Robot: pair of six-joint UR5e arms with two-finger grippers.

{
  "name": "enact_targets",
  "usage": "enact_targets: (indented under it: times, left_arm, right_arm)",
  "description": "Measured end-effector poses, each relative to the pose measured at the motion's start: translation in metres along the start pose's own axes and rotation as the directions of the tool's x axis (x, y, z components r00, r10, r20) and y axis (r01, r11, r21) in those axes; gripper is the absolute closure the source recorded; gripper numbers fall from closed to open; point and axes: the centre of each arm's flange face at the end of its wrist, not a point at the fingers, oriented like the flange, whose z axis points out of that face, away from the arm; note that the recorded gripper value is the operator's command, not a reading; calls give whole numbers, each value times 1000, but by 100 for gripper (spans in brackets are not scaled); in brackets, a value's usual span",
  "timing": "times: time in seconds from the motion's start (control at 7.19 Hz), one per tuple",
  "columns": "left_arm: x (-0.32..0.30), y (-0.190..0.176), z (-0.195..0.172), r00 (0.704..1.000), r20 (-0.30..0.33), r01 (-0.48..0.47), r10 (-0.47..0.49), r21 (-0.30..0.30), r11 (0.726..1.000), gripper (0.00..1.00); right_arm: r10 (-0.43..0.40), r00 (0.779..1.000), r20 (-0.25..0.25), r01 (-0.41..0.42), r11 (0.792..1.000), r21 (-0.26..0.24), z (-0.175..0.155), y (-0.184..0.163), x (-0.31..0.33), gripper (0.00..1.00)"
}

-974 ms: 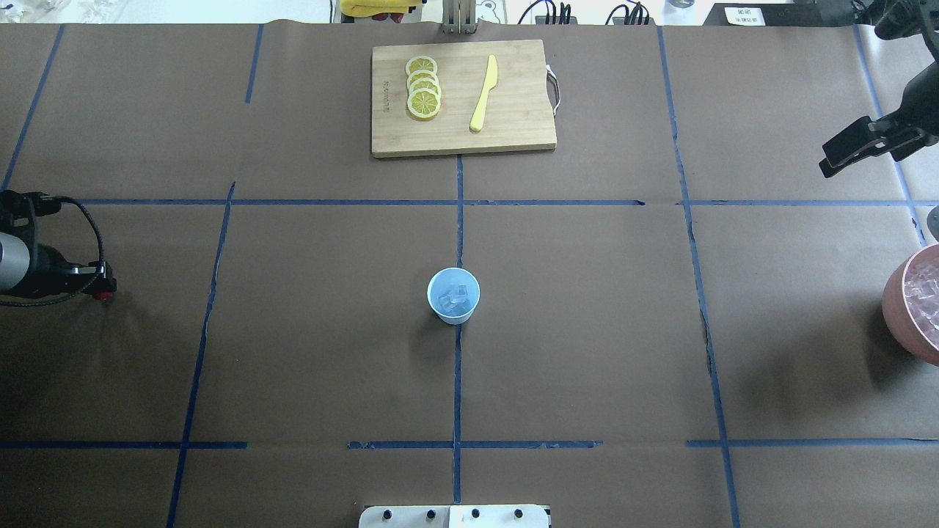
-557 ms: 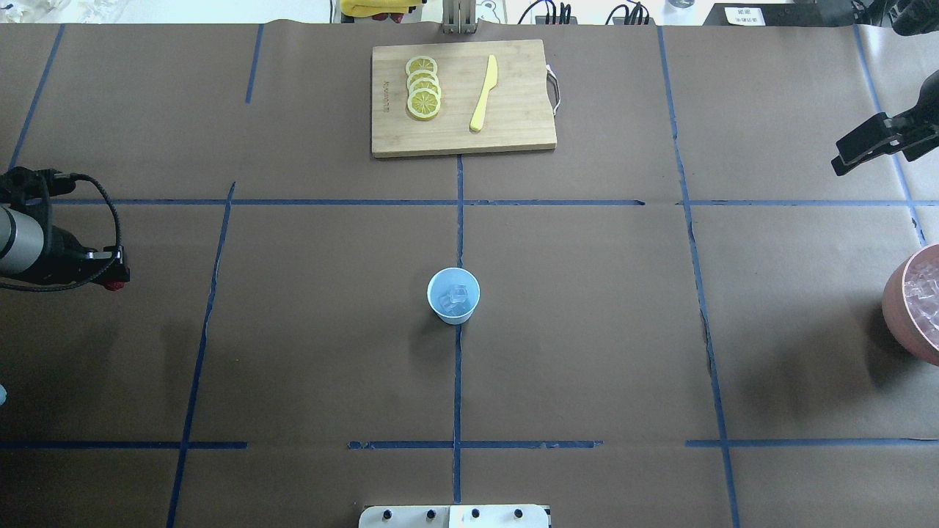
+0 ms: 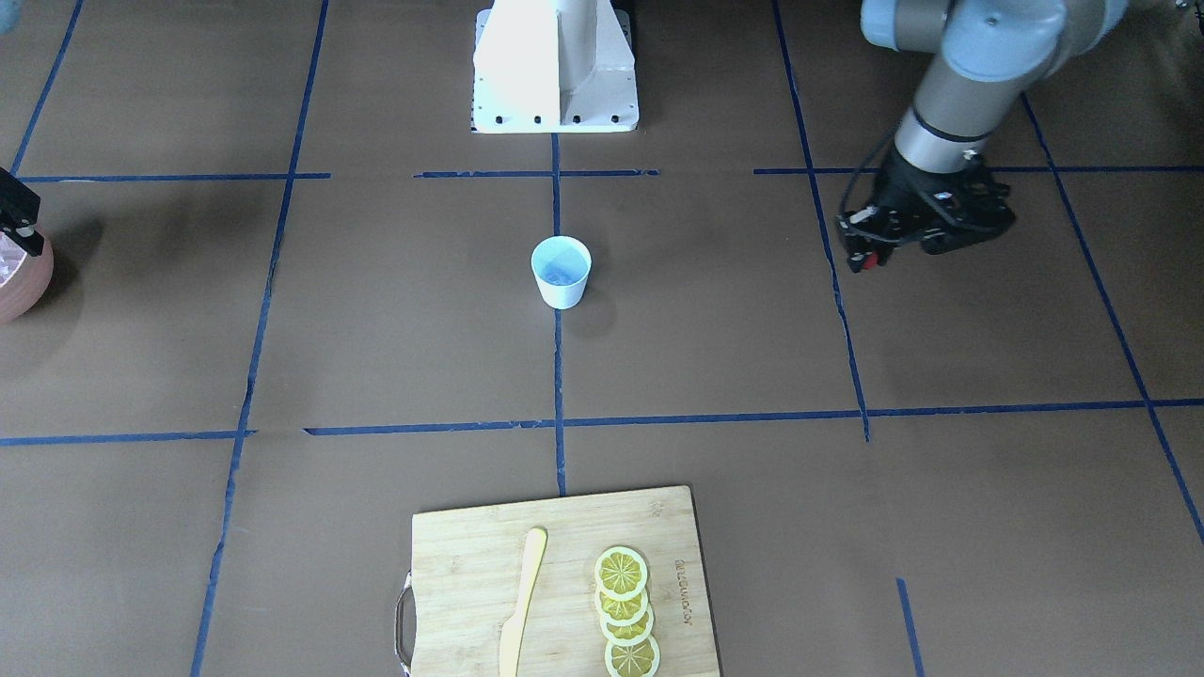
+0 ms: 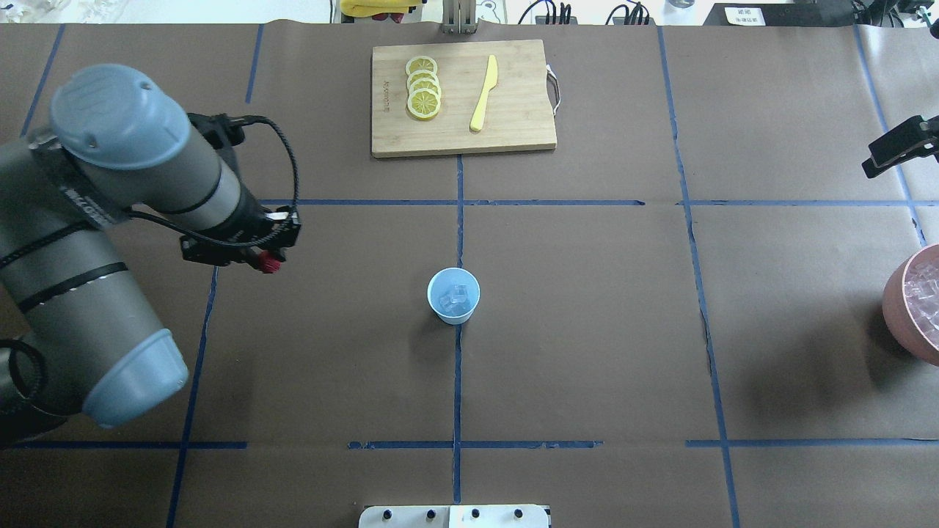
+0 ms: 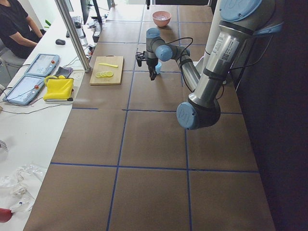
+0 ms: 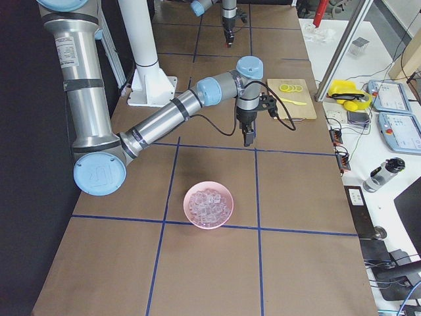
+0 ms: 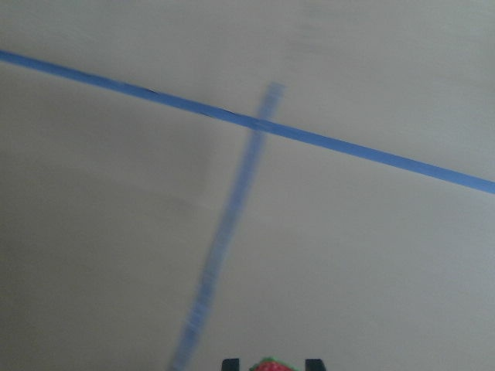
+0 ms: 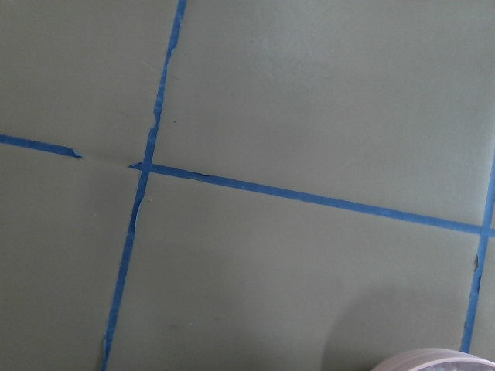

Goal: Put ice and strawberries in cup
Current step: 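Carry the strawberry with the left gripper over the light-blue cup, then lower the left gripper into the cup and open it to drop the strawberry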

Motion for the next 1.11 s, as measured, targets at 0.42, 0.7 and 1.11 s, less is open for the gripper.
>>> enact_targets:
  times: [0.42,0.7,1.11]
  left_arm:
    - [115,45,6,999,-31,-31,29,-58,998,99]
    - [164,39,37,998,-50,-48,45,-63,997,98]
    - [197,33,71,998,-39,-55,53,-63,996,98]
  right_arm:
    - [-28,998,58,24,998,59,34,20,88,1]
    - [-41,998,55,38,998,58,42,44,130,1]
    - [-24,998,50,21,999,46,47,61,150,1]
